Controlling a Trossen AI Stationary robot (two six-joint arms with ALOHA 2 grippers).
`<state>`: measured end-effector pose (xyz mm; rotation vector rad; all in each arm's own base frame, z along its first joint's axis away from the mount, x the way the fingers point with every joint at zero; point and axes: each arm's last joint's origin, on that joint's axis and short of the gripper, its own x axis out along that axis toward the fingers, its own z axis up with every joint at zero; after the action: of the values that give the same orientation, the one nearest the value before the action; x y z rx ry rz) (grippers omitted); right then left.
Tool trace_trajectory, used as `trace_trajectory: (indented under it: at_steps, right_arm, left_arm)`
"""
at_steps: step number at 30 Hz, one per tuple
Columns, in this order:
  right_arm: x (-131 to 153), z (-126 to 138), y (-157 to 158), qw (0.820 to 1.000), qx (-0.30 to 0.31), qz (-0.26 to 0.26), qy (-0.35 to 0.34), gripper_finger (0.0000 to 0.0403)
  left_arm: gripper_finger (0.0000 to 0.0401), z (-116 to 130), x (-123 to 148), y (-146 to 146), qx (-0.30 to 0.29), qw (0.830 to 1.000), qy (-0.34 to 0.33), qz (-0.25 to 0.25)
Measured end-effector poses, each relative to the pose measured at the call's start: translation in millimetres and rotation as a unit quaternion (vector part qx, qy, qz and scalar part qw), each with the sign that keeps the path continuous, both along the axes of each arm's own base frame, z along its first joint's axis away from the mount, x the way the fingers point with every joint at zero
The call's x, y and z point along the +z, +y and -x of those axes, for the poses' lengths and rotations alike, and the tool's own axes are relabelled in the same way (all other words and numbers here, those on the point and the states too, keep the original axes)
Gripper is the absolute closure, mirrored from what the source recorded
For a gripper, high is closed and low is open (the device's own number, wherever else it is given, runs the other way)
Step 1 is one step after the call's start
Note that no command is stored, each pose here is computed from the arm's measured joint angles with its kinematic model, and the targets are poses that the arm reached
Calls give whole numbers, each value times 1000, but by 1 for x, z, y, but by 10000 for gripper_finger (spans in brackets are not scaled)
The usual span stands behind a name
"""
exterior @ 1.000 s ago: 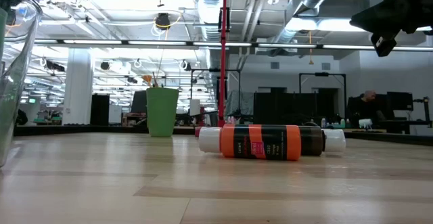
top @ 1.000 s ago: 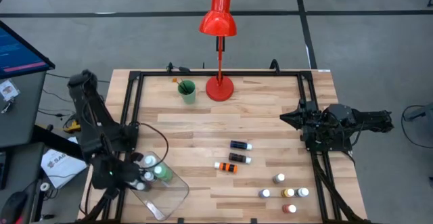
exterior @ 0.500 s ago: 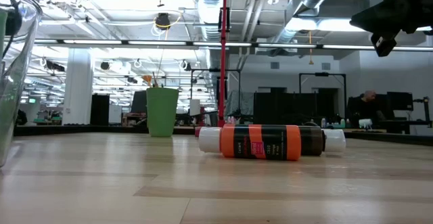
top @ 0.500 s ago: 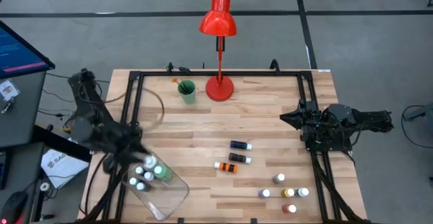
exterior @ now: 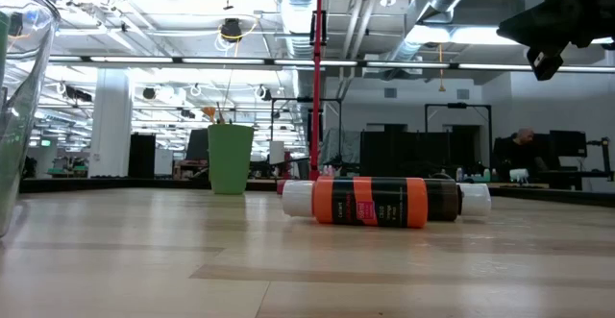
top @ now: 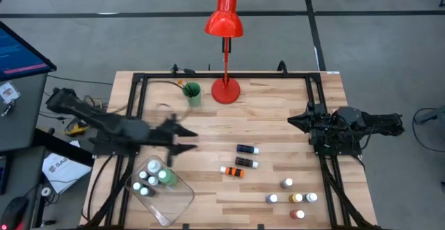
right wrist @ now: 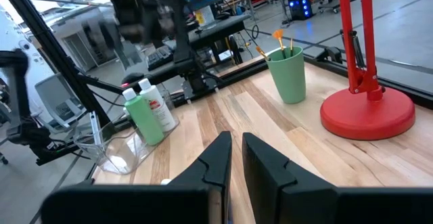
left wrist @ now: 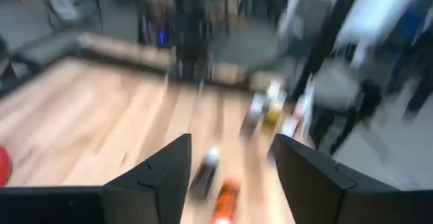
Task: Pick & Place Paint Supplies
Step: Put the orange coloring bottle into the transparent bin
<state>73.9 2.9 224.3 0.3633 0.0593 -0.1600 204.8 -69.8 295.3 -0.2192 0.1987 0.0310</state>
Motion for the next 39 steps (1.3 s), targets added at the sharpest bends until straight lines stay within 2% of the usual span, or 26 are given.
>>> trace_trajectory:
  at_steps: [4, 6, 8, 11, 14, 17, 21, 28, 39]
  right_arm:
    - [0, 0, 0, 1000, 0, 0, 0, 369]
    - [0, 0, 0, 1000, 0, 0, 0, 369]
    - [0, 0, 0, 1000, 0, 0, 0, 369]
    - [0, 0, 0, 1000, 0, 0, 0, 369]
    - [0, 0, 0, 1000, 0, 0, 0, 369]
    - [0, 0, 0, 1000, 0, 0, 0, 369]
    - [0, 0, 0, 1000, 0, 0, 0, 369]
    - [0, 0, 0, 1000, 0, 0, 0, 369]
    - [0, 0, 0, 1000, 0, 0, 0, 369]
  left_arm:
    - [179, -36, -39, 6, -3, 994, 86, -67]
    - [171, -51, -57, 9, -11, 990, 117, -79]
    - [165, -62, -73, 9, -48, 986, 141, -74]
    - [159, -76, -96, 5, -86, 980, 163, -68]
    - [158, -87, -105, 1, -103, 981, 142, -87]
    - [159, -92, -109, -1, -115, 979, 128, -112]
    - [159, -95, -121, -1, -130, 971, 143, -144]
    - [159, -104, -146, -10, -182, 963, 150, -131]
    - [160, -111, -171, -22, -192, 962, 145, -132]
